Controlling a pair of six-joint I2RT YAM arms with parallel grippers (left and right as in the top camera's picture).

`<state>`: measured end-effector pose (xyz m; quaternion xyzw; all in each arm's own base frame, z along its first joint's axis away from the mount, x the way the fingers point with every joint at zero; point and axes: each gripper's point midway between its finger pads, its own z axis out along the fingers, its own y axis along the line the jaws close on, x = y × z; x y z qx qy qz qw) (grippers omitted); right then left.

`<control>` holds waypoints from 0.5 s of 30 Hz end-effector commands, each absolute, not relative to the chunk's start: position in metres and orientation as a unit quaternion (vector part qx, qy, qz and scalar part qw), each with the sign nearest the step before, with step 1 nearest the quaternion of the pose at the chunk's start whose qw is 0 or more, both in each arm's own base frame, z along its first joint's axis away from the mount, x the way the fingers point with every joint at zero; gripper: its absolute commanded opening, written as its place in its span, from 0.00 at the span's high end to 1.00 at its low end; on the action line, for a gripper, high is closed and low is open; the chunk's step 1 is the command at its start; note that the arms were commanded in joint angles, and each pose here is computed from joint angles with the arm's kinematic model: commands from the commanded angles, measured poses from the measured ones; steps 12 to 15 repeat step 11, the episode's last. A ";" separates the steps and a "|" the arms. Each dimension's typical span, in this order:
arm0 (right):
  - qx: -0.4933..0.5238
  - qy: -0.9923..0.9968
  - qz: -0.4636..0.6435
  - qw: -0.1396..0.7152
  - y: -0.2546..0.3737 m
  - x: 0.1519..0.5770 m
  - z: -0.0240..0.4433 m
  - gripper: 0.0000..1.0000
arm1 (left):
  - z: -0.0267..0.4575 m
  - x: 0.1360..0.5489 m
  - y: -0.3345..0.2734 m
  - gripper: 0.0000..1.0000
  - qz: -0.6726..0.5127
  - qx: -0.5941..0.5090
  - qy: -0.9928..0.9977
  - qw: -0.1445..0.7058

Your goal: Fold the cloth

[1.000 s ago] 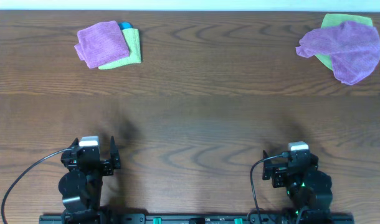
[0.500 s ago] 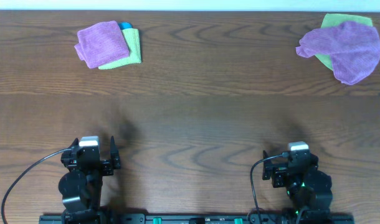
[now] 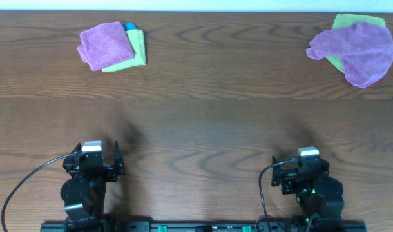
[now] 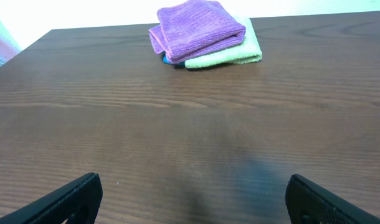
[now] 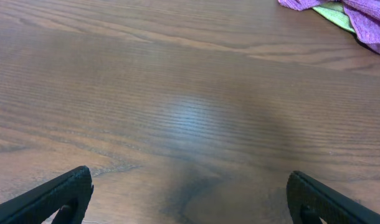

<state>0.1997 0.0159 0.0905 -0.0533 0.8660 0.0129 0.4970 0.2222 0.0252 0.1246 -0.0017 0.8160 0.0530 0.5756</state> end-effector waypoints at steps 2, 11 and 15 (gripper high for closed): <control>-0.046 0.869 0.016 0.492 0.015 0.199 0.085 0.01 | 0.115 0.222 0.026 0.05 0.050 -0.007 0.821 0.569; -0.046 0.869 0.016 0.492 0.015 0.199 0.085 0.01 | 0.115 0.222 0.026 0.05 0.050 -0.007 0.821 0.569; -0.046 0.869 0.016 0.492 0.015 0.199 0.085 0.01 | 0.115 0.222 0.026 0.05 0.050 -0.007 0.821 0.569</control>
